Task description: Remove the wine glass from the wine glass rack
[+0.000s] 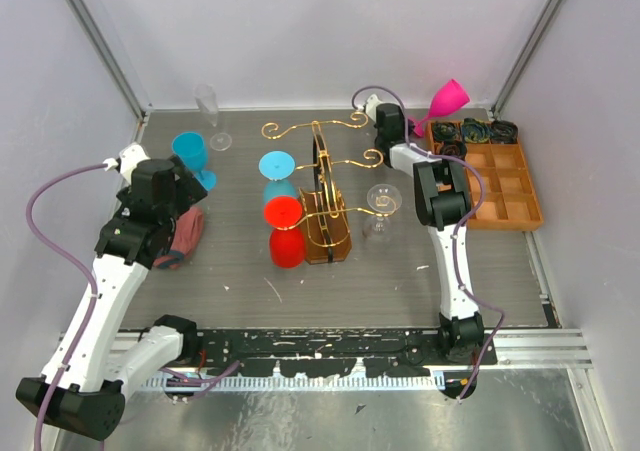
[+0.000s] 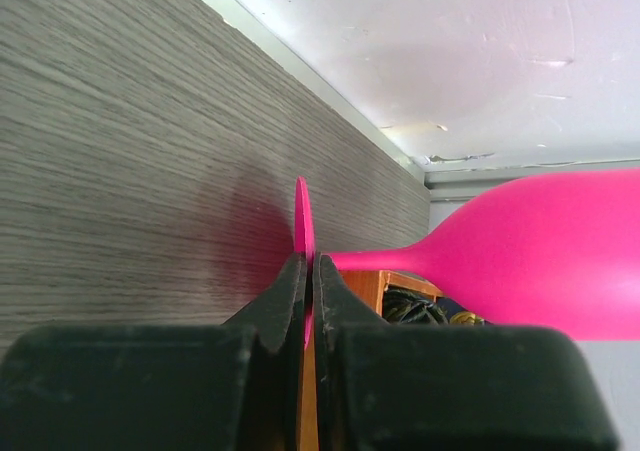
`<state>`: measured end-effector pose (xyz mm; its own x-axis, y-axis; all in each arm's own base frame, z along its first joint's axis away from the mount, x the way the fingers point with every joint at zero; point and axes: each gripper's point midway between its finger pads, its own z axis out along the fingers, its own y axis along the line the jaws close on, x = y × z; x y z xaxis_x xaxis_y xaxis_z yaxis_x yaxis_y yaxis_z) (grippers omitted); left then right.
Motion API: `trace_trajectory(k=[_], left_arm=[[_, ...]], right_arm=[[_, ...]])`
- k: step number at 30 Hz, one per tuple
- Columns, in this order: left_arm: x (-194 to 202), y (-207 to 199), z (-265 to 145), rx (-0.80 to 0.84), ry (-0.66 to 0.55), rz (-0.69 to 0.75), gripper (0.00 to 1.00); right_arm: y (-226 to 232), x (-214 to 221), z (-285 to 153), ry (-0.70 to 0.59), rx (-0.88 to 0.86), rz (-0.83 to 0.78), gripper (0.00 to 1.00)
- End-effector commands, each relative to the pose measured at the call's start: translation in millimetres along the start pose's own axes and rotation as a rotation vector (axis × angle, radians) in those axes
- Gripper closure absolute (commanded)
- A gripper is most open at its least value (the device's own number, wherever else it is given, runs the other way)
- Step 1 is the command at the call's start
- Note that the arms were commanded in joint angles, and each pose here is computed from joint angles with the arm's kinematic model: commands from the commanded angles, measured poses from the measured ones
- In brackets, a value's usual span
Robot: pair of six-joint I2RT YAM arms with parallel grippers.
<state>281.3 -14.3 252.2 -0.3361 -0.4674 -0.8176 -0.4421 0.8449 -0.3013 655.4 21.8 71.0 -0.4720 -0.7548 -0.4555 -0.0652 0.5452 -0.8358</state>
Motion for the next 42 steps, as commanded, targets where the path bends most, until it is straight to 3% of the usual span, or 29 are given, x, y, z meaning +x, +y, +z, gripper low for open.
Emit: trace_trajectory(k=[1, 21, 24, 29, 42], left_arm=[[0.8, -1.4, 4.3, 0.006, -0.016, -0.018, 0.02], [2.8, 5.2, 3.1, -0.016, -0.017, -0.012, 0.02], [3.6, 5.0, 3.9, -0.016, -0.015, -0.013, 0.02], [4.1, 5.7, 5.4, -0.023, -0.016, -0.010, 0.02], [2.5, 8.6, 3.0, -0.028, -0.025, -0.008, 0.02]], right_arm=[[24.3, 3.0, -3.7, -0.011, -0.059, -0.028, 0.99], [98.9, 6.8, -29.8, 0.000, -0.319, -0.086, 0.99], [105.3, 6.6, -32.5, 0.002, -0.344, -0.086, 0.94], [107.6, 5.6, -35.3, 0.007, -0.359, -0.092, 0.76], [128.6, 2.5, -62.7, -0.025, -0.541, -0.012, 0.64]])
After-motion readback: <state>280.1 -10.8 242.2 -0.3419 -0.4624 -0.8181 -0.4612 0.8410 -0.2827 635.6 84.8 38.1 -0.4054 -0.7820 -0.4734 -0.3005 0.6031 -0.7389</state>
